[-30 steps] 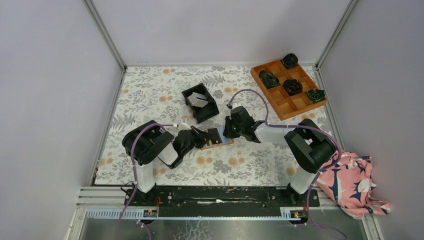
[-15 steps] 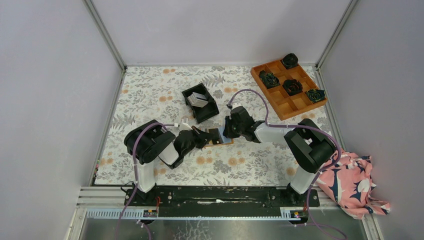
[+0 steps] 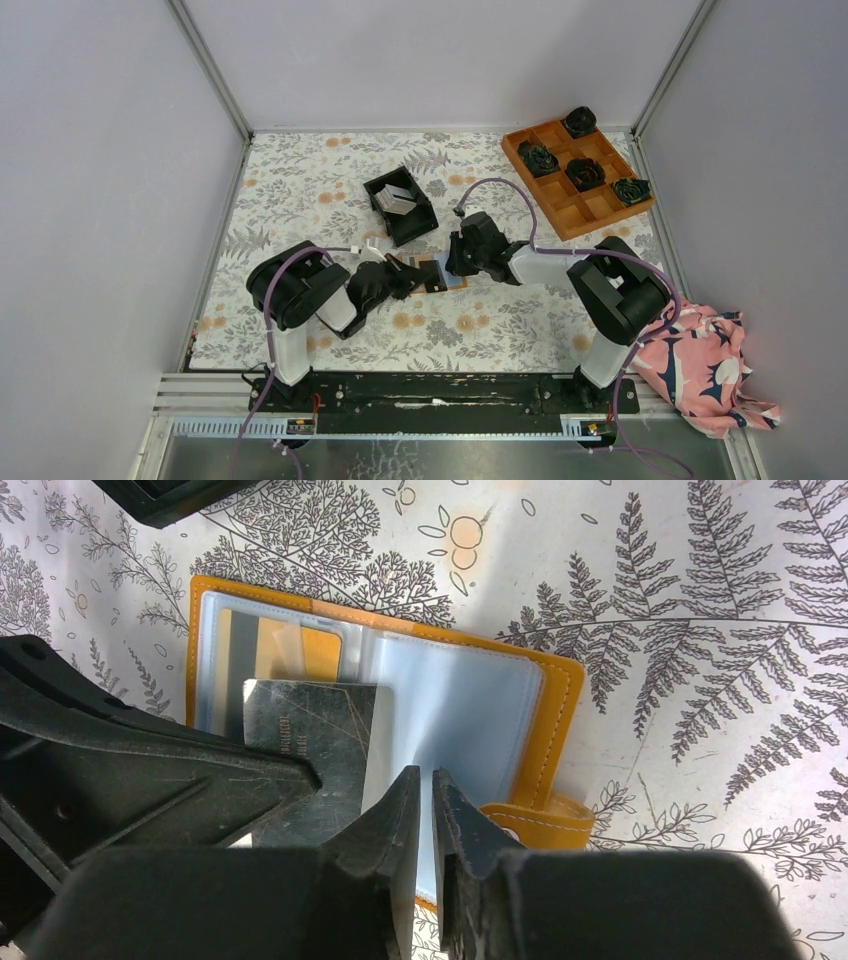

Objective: Put the credit cards into the card holder
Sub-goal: Insert the credit card into the card holder.

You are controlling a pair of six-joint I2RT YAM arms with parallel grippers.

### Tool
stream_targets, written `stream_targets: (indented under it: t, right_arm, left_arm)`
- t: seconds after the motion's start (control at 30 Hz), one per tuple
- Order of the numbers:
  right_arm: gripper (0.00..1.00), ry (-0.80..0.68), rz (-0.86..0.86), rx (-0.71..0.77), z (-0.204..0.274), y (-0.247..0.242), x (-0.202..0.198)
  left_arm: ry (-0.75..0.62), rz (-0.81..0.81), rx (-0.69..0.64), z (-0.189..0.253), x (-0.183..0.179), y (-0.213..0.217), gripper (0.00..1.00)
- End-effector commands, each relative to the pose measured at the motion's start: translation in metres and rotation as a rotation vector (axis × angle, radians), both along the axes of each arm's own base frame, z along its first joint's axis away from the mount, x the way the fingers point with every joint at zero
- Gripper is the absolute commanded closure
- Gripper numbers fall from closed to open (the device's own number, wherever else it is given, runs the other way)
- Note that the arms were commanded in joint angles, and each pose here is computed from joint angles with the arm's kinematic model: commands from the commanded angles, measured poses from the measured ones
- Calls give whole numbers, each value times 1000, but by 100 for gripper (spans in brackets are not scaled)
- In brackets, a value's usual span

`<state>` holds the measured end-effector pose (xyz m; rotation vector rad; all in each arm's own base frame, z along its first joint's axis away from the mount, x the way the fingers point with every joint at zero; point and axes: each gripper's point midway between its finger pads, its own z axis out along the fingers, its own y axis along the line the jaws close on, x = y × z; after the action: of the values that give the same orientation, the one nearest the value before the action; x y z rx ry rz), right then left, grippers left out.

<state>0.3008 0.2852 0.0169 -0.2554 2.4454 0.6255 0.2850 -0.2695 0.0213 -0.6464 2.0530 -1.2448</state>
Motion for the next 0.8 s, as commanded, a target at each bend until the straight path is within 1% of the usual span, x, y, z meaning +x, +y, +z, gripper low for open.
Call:
stream_targets:
  t: [0.0,0.27,0.6,0.77]
  right_arm:
    - [84,21,-25,-45,-12,-9,3]
    - [84,30,-21,-47,-16,-10,1]
    - [83,20,-19,-35,-10,-9,1]
    - [75,-5,-17,-35,0,-9,4]
  left_arm:
    - [43,-19,104,-26,-4,3,100]
    - [9,-16,137,-17,12,-4,100]
    - [21,-12,146,-28,16,-6,100]
    - [38,-18,151,-35,13,-7,100]
